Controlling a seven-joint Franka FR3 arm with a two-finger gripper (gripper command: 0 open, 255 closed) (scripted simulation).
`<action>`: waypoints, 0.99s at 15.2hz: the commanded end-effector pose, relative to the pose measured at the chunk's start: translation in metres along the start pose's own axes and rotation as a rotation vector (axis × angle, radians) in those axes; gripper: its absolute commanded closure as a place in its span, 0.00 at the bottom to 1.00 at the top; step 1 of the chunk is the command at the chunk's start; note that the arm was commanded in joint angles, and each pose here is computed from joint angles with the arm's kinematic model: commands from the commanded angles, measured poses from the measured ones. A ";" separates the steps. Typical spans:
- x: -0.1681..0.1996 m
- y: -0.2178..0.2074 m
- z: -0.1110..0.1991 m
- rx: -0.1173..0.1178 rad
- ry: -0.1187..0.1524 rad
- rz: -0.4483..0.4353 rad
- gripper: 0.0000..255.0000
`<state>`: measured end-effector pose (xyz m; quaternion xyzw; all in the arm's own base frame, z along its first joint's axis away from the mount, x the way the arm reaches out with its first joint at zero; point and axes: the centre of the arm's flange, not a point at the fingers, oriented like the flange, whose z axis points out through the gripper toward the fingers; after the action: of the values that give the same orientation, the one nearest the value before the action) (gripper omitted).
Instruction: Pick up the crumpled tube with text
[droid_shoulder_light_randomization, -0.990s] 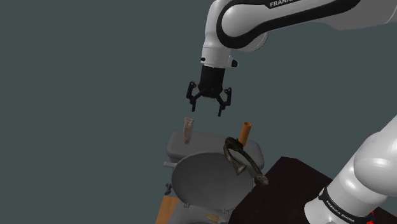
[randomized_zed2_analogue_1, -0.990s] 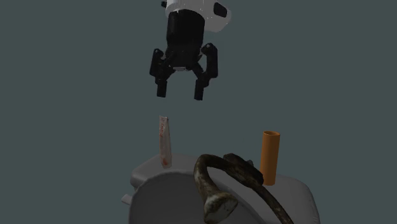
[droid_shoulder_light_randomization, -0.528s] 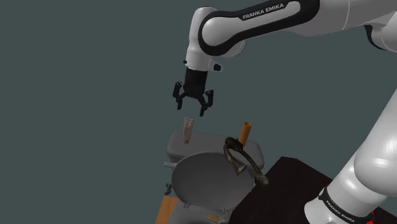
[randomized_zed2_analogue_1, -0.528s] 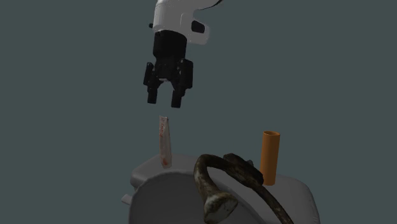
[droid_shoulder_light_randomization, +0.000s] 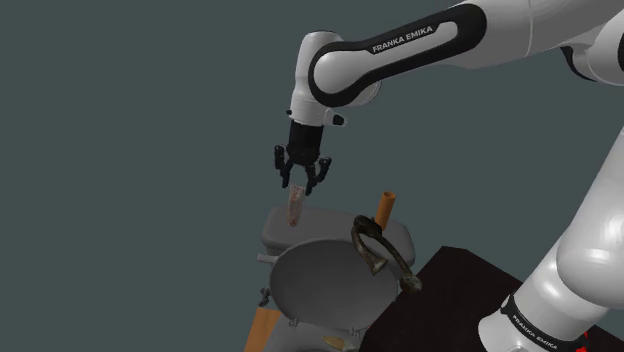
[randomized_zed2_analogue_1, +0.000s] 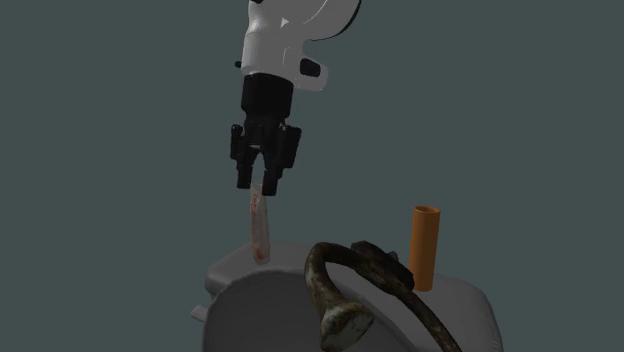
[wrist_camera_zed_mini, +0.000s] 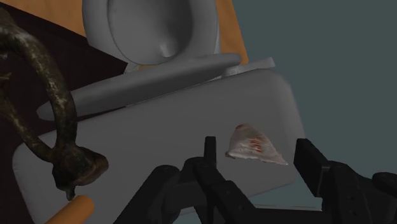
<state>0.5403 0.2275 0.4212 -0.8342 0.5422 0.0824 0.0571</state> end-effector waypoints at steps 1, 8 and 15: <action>0.000 0.000 0.001 0.000 0.000 0.000 1.00; 0.000 -0.001 0.001 0.000 0.000 0.000 1.00; -0.006 0.000 -0.030 0.000 0.000 0.000 1.00</action>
<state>0.5393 0.2276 0.4465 -0.8342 0.5422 0.0822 0.0574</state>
